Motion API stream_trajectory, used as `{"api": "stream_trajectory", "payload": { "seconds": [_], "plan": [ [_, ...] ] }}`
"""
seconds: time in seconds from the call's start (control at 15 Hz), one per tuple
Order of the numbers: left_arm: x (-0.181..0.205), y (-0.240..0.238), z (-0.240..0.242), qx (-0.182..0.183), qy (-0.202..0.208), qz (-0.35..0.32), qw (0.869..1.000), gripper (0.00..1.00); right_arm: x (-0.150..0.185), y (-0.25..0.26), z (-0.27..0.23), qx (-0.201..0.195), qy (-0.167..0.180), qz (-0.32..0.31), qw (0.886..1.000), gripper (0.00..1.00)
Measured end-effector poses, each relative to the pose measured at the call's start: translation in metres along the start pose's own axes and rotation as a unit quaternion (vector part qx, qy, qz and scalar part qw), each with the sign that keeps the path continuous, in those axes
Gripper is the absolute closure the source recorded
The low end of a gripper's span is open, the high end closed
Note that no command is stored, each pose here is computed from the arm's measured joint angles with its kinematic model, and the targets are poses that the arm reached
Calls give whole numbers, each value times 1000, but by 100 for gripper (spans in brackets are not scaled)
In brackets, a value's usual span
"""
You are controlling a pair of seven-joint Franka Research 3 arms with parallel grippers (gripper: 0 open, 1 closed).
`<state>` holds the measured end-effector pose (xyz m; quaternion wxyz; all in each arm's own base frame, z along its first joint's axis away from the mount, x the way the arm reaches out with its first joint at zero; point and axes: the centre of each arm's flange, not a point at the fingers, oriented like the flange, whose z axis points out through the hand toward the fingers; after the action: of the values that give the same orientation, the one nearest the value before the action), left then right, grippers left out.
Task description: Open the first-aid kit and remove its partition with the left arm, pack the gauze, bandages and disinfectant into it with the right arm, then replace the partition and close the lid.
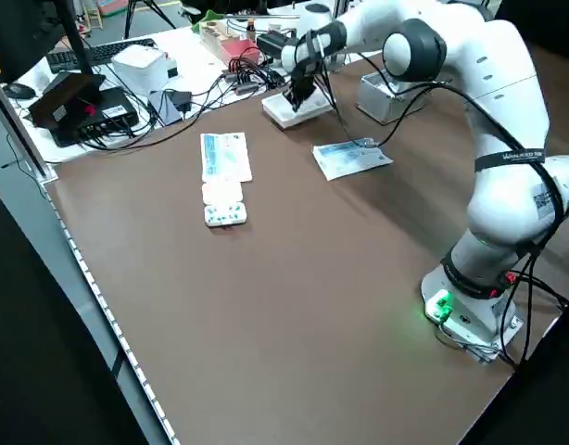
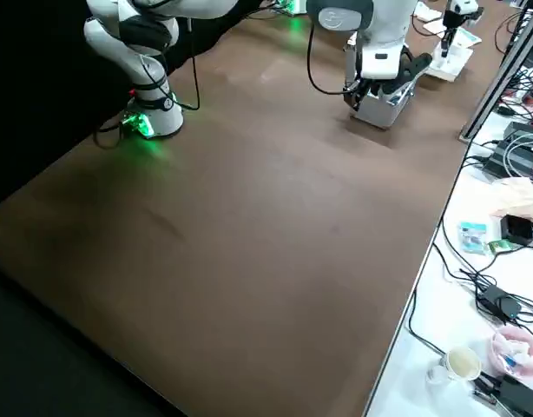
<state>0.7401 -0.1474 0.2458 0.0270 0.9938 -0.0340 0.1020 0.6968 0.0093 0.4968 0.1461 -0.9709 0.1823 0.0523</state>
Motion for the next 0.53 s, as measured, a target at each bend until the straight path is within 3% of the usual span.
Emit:
{"api": "stream_trajectory", "payload": {
  "seconds": [0.33,0.53],
  "plan": [
    [11,24,-107,1,-4,2,1000,96,5,31,-4,-14,-17,-45,999,35],
    [0,56,-163,6,-30,4,1000,96,11,46,-4,-26,-23,-72,997,35]
  ]
}}
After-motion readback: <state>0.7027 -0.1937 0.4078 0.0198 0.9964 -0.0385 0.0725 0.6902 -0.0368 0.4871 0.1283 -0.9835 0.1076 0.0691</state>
